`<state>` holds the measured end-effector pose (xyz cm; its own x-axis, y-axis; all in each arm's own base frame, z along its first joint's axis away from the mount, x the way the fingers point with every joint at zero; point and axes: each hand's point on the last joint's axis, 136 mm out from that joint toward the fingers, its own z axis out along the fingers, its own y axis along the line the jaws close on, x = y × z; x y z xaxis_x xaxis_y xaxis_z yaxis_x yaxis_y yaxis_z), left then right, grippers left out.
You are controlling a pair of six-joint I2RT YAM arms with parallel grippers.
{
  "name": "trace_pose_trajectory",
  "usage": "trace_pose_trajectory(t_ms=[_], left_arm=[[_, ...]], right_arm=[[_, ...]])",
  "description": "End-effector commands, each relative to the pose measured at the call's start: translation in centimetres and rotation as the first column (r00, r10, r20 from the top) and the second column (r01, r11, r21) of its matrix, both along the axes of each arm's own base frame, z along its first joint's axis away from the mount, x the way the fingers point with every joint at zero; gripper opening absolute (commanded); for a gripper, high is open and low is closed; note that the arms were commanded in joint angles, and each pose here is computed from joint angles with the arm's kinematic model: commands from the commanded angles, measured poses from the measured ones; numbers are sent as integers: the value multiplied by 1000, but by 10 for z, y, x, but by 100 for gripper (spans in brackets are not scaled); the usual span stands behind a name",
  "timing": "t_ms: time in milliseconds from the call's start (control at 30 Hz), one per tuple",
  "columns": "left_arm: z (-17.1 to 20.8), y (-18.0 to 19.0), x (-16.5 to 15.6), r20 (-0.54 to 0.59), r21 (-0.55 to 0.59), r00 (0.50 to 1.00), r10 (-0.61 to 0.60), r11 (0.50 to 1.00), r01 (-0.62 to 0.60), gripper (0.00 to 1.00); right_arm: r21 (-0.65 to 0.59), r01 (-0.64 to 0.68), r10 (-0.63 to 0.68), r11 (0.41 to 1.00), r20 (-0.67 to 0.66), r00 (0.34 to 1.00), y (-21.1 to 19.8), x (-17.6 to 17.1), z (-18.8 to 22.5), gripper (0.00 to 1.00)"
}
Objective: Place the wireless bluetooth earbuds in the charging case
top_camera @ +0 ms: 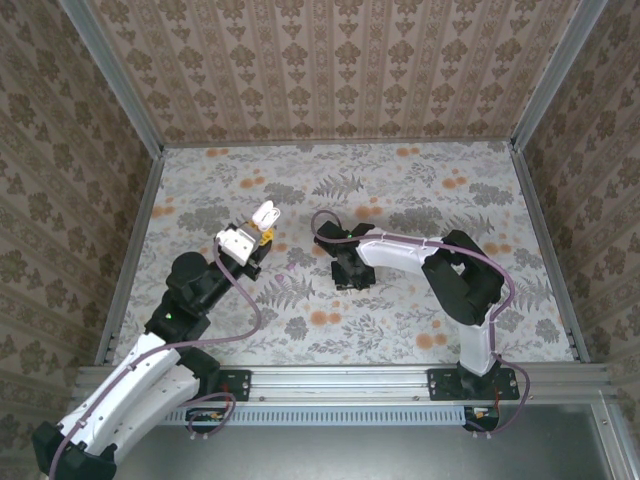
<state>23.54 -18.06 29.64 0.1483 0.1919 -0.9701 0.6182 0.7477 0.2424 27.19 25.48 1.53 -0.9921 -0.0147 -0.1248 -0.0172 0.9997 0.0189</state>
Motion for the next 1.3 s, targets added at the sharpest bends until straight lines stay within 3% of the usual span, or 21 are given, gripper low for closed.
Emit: trace_pose_trajectory(t_ms=[0,1033,1267], left_arm=[[15,0,-1,46,-34,999,-5,999,7,5],[13,-4,1,34,-39,999,-20,999,21,5],[13,-5,2,33,-38,999,-20,999,21,5]], right_arm=[[-26,4,-6,1000,-49,999,-4,-17,-1,35],[11,23,-23,1000,14,1000,-1,-1,4,40],[3,32,-32,999,30,999,-4,3,5,37]])
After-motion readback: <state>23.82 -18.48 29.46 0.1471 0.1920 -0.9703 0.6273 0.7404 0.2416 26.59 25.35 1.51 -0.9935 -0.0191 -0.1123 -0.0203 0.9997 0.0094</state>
